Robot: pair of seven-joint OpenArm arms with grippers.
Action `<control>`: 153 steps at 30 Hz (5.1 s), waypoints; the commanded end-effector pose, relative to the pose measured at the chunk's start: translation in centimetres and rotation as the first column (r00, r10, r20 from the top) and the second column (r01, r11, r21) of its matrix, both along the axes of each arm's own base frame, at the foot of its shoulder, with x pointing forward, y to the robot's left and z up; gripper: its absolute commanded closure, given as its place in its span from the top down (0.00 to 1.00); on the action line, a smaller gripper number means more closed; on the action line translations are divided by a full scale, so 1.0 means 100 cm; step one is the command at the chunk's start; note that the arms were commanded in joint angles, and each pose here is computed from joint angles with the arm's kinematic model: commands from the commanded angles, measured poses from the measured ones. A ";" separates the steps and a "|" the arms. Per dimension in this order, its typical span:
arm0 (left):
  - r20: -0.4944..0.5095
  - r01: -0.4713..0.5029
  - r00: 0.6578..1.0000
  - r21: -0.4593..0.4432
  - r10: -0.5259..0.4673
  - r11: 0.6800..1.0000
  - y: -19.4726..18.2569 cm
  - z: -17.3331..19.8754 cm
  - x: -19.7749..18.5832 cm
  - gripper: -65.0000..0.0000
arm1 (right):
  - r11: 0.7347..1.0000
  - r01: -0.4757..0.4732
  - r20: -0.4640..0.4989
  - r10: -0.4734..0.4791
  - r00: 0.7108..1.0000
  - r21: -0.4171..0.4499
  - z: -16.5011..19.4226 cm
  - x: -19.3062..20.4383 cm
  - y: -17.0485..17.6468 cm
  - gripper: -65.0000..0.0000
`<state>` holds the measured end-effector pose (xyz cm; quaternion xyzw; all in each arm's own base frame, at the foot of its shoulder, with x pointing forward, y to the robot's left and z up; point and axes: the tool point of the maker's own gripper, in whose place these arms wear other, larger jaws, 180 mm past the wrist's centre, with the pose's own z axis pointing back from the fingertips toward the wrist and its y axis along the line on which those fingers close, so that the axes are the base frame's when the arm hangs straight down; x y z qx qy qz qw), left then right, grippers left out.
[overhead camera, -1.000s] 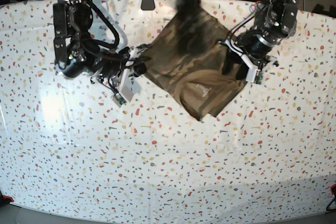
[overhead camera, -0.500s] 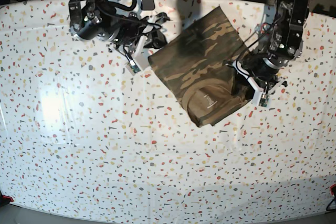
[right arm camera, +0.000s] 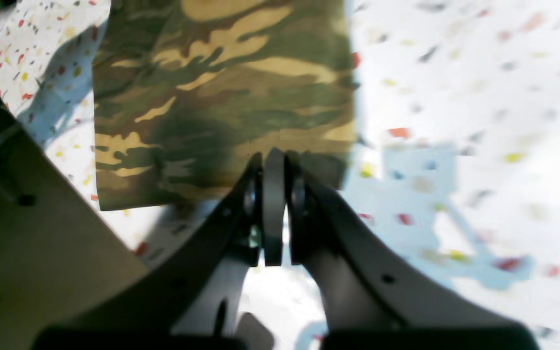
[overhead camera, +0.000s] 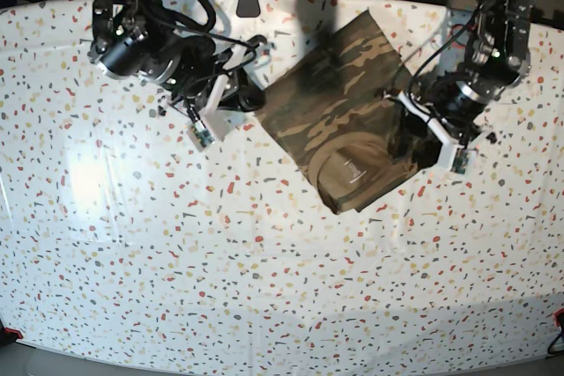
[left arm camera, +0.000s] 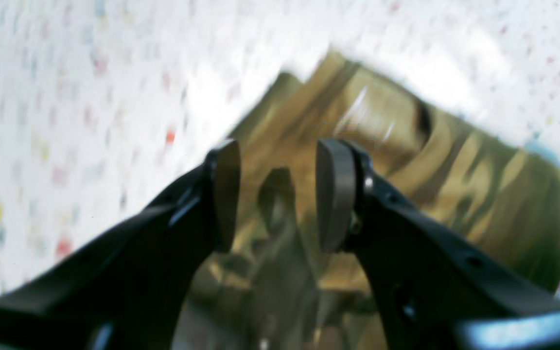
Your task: Fold the T-shirt properly
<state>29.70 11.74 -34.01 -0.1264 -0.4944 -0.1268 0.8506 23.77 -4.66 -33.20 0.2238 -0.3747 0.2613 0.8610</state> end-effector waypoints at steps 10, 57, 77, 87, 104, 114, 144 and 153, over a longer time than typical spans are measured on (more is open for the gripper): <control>-0.024 -0.204 0.978 0.025 0.205 0.979 0.064 -0.021 -0.052 0.39 | 0.997 0.080 0.144 -0.080 0.986 0.006 0.021 0.040 -0.024 0.00; -0.070 -0.139 0.987 0.086 0.146 0.986 0.032 -0.067 0.045 0.39 | 0.998 0.055 -0.168 -0.049 0.985 0.032 -0.054 -0.019 -0.009 0.00; 0.044 -0.100 0.994 0.006 0.100 0.995 0.036 0.018 0.059 0.41 | 0.993 0.118 -0.161 -0.113 0.980 0.021 -0.053 -0.012 -0.030 0.00; 0.017 -0.075 0.997 -0.001 0.075 0.997 0.032 -0.009 0.033 0.41 | 0.993 0.119 -0.160 -0.114 0.981 0.022 -0.053 -0.012 -0.030 0.00; -0.064 -0.186 0.981 -0.054 0.182 0.981 0.063 -0.047 0.029 0.41 | 0.993 0.114 -0.168 -0.110 0.980 0.013 -0.053 -0.014 -0.031 0.00; 0.135 -0.046 0.990 -0.040 0.051 0.998 0.027 0.042 -0.010 0.41 | 0.997 0.077 -0.033 -0.077 0.997 0.004 -0.006 -0.023 -0.022 0.00; -0.390 -0.181 0.894 0.140 0.222 0.973 0.114 -0.078 -0.262 0.41 | 0.930 0.257 -0.546 -0.364 0.755 -0.264 -0.070 -0.260 -0.121 0.00; -0.552 -0.323 0.753 0.163 0.357 0.932 0.155 -0.165 -0.331 0.41 | 0.879 0.319 -0.619 -0.477 0.624 -0.355 -0.160 -0.286 -0.156 0.00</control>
